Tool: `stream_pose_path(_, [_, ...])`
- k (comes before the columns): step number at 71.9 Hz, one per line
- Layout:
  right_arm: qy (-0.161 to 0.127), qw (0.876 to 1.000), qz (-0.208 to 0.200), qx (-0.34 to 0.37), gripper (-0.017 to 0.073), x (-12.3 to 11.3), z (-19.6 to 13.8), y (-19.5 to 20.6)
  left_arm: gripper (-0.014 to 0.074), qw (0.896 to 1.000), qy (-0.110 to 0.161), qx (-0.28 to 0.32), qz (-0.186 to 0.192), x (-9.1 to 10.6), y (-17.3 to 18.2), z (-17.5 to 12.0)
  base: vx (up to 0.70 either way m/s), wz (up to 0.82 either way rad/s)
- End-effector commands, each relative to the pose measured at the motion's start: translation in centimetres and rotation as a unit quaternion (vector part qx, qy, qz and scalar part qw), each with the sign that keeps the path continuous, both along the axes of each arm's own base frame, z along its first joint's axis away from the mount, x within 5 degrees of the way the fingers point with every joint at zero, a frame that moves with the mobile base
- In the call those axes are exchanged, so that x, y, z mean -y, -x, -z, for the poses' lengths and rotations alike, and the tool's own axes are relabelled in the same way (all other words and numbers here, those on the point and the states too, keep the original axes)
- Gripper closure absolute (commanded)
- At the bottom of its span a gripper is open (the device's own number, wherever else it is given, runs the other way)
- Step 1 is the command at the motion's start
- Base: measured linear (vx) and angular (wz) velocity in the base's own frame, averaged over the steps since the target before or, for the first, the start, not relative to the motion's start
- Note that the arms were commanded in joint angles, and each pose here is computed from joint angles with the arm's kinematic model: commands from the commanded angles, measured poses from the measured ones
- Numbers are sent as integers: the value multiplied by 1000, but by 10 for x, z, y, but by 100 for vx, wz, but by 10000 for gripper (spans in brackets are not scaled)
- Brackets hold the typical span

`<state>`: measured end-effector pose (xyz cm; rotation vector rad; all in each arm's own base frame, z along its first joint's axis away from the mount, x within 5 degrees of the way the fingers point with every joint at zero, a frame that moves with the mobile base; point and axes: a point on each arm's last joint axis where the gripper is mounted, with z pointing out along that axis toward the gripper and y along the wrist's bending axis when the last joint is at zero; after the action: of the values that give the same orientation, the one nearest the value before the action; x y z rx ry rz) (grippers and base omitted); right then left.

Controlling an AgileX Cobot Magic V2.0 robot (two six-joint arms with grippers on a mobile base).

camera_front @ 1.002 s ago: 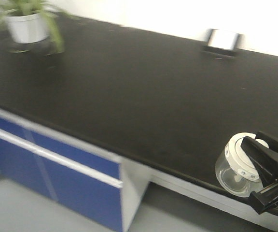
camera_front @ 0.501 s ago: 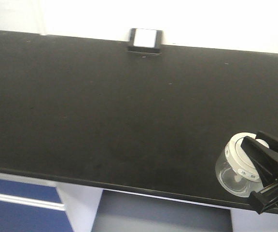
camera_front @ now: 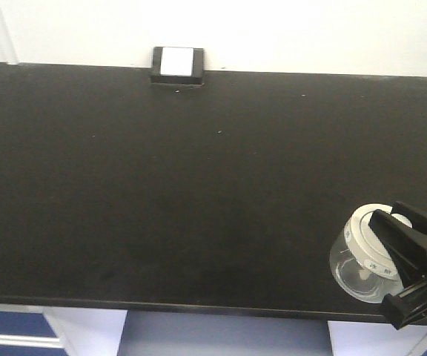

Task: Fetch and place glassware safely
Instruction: 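Hold the jar and drive up to the black counter with socket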

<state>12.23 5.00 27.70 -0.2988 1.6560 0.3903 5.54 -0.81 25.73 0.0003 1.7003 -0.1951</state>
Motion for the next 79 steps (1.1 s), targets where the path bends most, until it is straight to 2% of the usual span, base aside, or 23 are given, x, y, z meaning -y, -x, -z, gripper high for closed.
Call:
stream_pose_path(1, [-20, 999, -22, 32, 560, -4, -15, 1, 601, 999, 14, 45, 2, 0, -1, -15, 7, -28])
stream_pose_path(36, [-20, 999, -22, 32, 560, -4, -15, 1, 601, 999, 14, 45, 2, 0, -1, -15, 8, -19])
stream_pose_path(79, [-20, 999, -22, 32, 560, -4, -15, 1, 601, 999, 14, 45, 2, 0, -1, -15, 5, -2])
